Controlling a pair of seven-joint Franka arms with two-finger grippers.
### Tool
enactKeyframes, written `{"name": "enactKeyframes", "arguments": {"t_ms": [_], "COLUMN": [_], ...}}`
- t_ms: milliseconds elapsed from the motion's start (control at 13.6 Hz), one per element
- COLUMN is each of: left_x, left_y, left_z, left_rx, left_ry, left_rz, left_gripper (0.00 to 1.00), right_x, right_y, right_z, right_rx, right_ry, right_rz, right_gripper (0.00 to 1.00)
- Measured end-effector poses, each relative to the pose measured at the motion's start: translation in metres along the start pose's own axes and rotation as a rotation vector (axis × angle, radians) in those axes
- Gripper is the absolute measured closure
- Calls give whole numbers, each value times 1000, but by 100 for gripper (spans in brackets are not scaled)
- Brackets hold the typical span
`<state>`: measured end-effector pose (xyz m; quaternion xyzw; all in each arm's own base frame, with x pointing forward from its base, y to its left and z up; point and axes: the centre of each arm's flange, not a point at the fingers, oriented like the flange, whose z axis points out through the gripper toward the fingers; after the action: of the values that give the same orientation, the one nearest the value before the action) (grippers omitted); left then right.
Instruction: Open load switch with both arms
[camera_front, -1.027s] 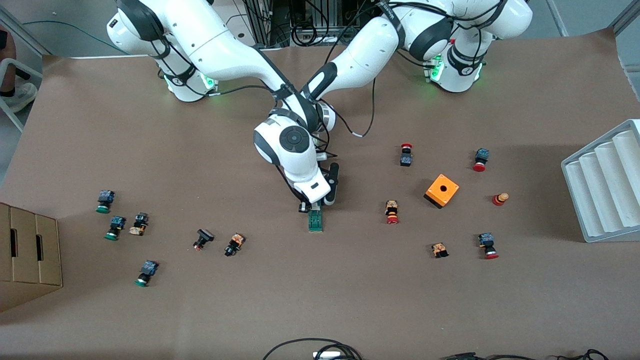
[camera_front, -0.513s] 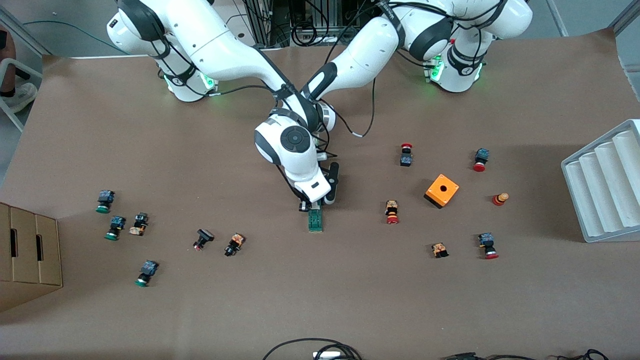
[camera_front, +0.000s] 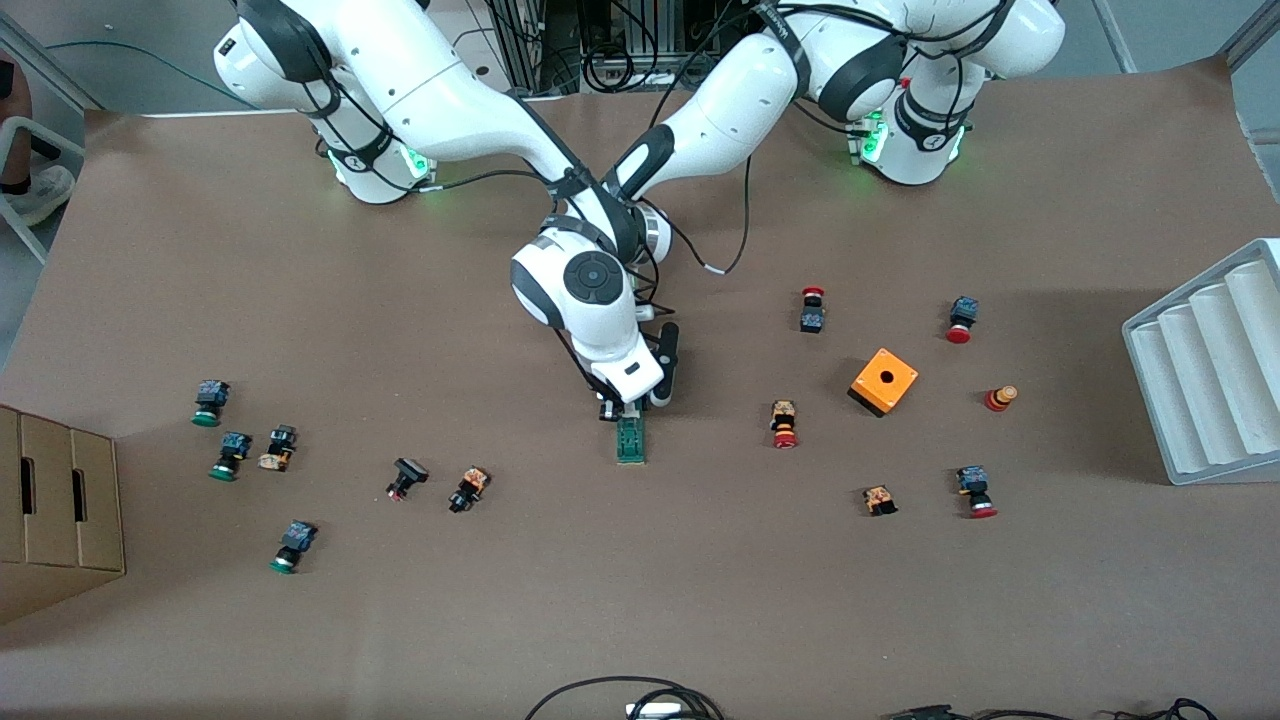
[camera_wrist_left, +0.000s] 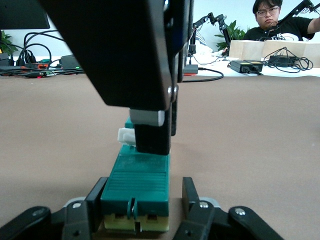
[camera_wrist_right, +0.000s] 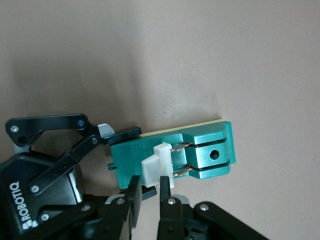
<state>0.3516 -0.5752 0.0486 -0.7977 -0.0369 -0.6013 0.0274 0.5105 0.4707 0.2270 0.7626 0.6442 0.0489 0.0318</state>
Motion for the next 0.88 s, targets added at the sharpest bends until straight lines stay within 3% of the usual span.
{"name": "enactKeyframes", "arguments": {"t_ms": [880], "left_x": [0], "left_y": [0], "left_z": [0], "left_rx": [0], "left_ry": [0], "left_rz": [0], "left_gripper": [34], "right_x": [0], "right_y": [-4], "right_z": [7], "right_rx": [-1], "right_ry": [5], "right_rz": [-3], "right_gripper": [78]}}
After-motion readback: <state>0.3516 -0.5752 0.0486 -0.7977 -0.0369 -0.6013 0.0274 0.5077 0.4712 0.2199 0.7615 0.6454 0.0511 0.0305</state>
